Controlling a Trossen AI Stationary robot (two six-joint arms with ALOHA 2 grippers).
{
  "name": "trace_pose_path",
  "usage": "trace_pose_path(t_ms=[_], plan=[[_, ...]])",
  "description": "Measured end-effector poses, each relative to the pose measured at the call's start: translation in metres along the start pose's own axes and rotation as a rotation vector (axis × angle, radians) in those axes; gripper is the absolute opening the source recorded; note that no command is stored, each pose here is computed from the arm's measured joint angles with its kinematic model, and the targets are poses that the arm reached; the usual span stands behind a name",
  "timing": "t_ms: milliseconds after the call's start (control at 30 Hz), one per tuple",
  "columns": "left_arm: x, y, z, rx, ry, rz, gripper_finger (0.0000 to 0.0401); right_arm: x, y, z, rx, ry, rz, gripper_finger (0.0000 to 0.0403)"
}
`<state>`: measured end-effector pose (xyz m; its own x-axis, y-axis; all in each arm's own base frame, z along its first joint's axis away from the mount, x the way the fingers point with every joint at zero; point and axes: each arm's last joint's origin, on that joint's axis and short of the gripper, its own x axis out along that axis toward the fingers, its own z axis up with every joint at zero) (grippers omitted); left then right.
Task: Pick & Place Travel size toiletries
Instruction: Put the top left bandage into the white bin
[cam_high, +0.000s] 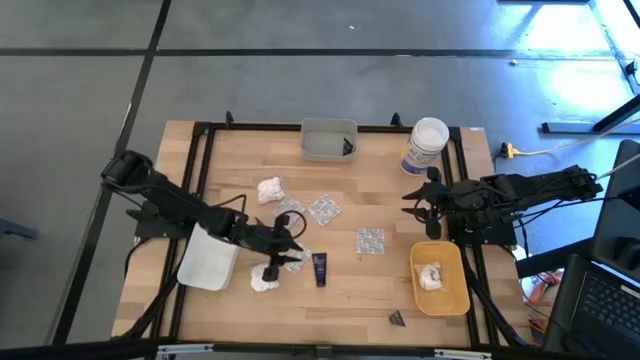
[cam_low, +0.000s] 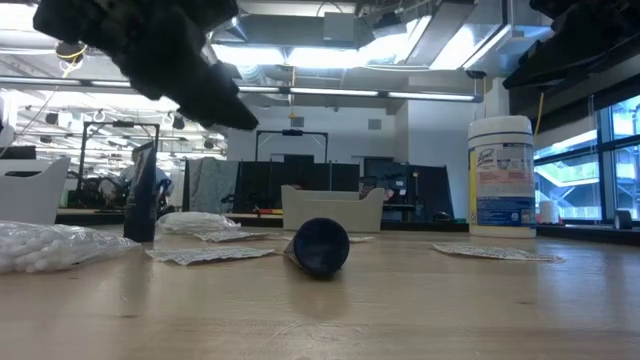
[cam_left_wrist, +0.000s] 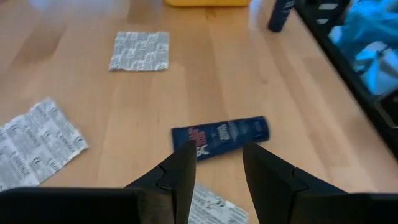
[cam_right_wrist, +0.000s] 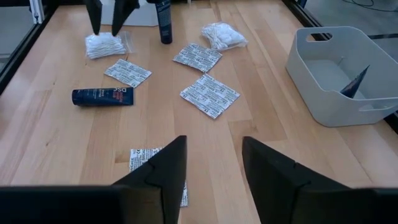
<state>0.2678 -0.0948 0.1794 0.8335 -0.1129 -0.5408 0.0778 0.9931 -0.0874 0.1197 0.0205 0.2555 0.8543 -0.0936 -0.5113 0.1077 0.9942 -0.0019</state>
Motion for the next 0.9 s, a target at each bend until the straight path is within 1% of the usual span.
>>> trace_pose_path(t_ms=[133,267,500,900], plan=[[0.007,0.001,-0.006,-0.017,0.026,0.041,0.0129,0.000,0.000,0.000,0.000,0.000,0.000,0.0148],[0.012,0.001,-0.011,-0.061,0.050,0.050,0.0129,0.000,0.000,0.000,0.000,0.000,0.000,0.0140],[0.021,0.002,-0.021,-0.104,0.093,0.068,0.0129,0.000,0.000,0.000,0.000,0.000,0.000,0.0128],[0.043,0.003,-0.044,-0.138,0.170,0.114,0.0129,0.000,0.000,0.000,0.000,0.000,0.000,0.0108]])
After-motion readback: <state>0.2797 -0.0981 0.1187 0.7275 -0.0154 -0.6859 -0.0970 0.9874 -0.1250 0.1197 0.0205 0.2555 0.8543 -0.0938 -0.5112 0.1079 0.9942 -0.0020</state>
